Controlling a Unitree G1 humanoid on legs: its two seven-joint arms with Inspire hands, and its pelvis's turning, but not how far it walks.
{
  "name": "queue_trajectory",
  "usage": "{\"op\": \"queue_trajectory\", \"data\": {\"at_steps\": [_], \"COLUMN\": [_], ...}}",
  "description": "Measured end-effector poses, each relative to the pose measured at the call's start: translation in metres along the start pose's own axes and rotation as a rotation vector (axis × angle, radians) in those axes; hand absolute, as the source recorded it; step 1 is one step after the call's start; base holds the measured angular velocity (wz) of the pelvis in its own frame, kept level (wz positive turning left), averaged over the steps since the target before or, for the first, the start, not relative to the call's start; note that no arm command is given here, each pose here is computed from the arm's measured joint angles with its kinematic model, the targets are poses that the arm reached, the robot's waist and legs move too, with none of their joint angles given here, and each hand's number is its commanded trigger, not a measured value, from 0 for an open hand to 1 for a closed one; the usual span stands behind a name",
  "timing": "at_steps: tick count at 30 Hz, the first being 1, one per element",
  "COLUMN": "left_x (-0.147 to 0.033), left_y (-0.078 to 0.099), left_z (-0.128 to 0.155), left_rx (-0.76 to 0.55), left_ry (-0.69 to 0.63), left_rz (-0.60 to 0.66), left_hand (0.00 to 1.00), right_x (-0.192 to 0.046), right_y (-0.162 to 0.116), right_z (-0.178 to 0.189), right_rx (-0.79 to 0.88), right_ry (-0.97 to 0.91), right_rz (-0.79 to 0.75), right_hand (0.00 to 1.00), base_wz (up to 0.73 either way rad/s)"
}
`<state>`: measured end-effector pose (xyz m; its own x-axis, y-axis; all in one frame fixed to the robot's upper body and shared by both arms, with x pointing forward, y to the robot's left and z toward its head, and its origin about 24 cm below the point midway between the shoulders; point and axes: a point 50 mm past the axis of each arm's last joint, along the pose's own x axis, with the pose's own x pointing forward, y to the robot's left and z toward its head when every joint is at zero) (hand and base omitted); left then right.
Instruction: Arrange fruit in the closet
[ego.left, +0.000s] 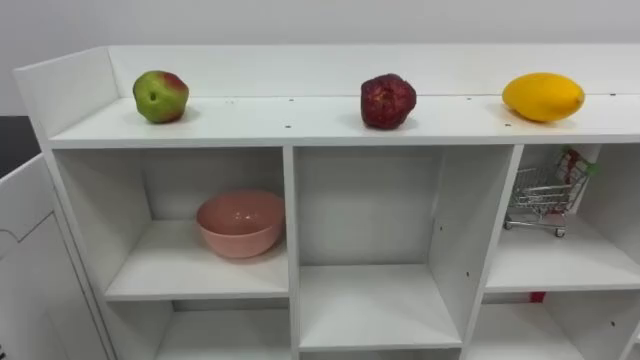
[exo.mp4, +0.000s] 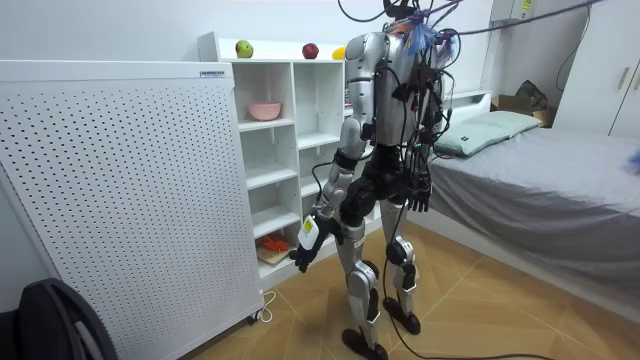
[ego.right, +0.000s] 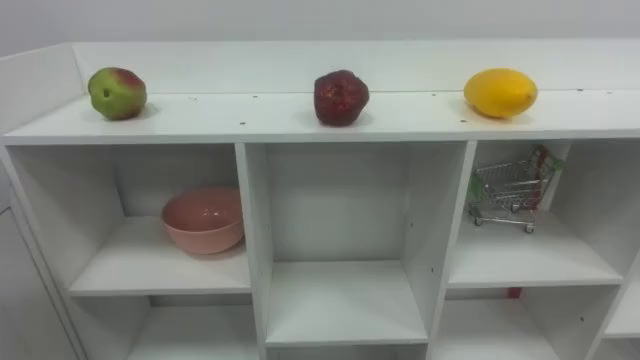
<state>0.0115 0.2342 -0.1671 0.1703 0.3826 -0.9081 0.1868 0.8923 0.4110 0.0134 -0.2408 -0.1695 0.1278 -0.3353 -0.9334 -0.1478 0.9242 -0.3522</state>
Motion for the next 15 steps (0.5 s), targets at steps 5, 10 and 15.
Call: {"op": "queue_trajectory", "data": {"at_steps": [5,10,15], "left_x": [0.0001,0.0008,0.0012], "left_y": [0.0002,0.0009,0.0040], "left_z": [0.0017,0.0055,0.0060], "left_rx": [-0.003,-0.005,-0.035], "left_ry": [-0.013,-0.024,-0.032], "left_rz": [0.001,0.014,0.029], "left_hand": [0.00,0.00,0.00], "right_x": [0.0001,0.0000,0.0006], "right_y": [-0.0002,-0.0013,-0.0086], "right_z": [0.0011,0.0017,-0.0022], "right_rx": [0.029,0.239,0.687], "right_ry": [-0.006,0.000,0.044], "right_rz": [-0.004,-0.024,-0.059], "right_hand": [0.00,0.00,0.00], "base_wz": [0.00,0.00,0.00]}}
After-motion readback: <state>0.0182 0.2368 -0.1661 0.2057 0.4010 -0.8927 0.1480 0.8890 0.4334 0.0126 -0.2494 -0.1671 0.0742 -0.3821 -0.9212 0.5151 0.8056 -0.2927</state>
